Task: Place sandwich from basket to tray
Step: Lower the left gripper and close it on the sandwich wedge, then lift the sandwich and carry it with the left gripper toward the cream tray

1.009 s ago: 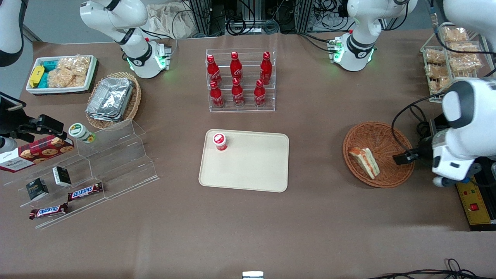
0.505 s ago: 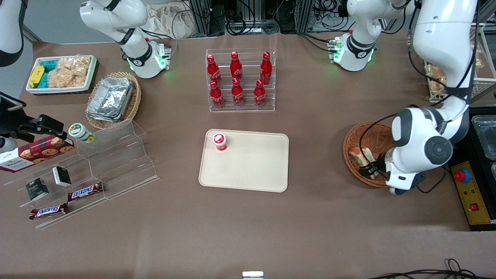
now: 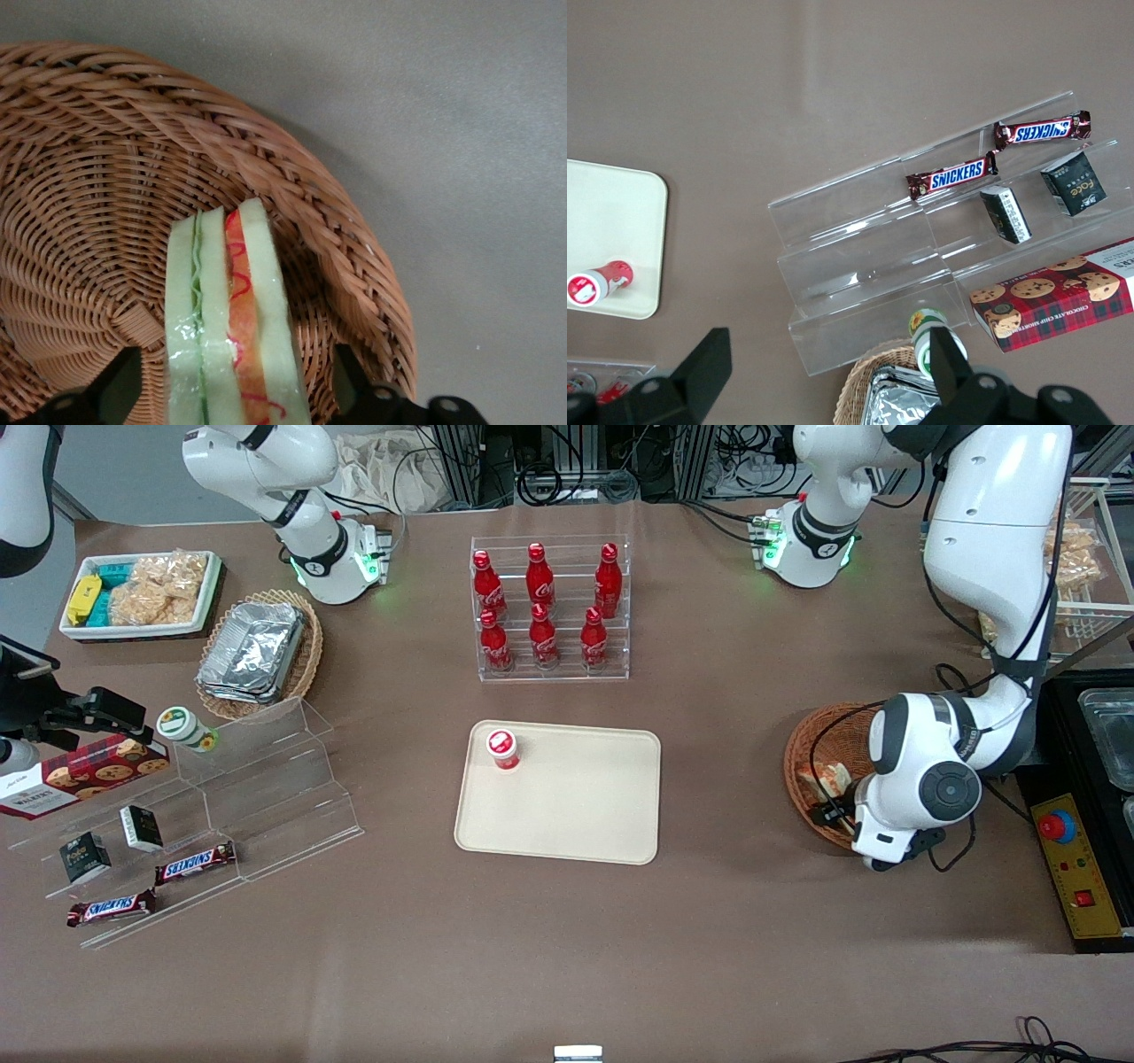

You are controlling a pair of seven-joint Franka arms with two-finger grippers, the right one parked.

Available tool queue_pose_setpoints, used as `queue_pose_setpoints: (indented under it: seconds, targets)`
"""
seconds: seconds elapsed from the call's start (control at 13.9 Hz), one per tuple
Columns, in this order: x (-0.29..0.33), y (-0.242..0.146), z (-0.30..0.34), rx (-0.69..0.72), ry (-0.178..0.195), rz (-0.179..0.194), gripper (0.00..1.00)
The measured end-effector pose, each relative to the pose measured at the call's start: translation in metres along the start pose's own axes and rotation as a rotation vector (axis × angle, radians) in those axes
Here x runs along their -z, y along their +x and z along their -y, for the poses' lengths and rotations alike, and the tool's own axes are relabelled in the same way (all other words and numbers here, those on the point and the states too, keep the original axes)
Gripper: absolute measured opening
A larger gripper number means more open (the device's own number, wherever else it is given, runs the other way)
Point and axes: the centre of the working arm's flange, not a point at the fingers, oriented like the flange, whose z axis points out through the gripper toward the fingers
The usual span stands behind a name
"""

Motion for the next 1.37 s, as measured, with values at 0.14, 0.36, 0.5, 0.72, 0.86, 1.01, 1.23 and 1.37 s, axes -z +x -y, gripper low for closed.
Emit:
queue_pose_setpoints:
  seconds: [0.14,0.36,0.5,0.72,0.86,1.01,1.23,1.37]
  targets:
    - [0.000,0.000,0.000,0.012,0.002,-0.002,0.70]
    - [0.003,0.000,0.000,0.025,0.001,-0.006,0.41]
    - [0.014,0.002,0.000,0.027,-0.009,-0.023,0.33]
    - [0.075,0.001,-0.003,0.022,-0.029,-0.064,0.31]
    - [0.137,-0.011,-0.013,-0.002,-0.035,-0.089,0.30]
    - [0.198,-0.031,-0.025,-0.048,-0.039,-0.114,0.30]
    - [0.277,-0.068,-0.038,-0.117,-0.033,-0.128,0.30]
    - [0.321,-0.104,-0.054,-0.169,-0.027,-0.136,0.30]
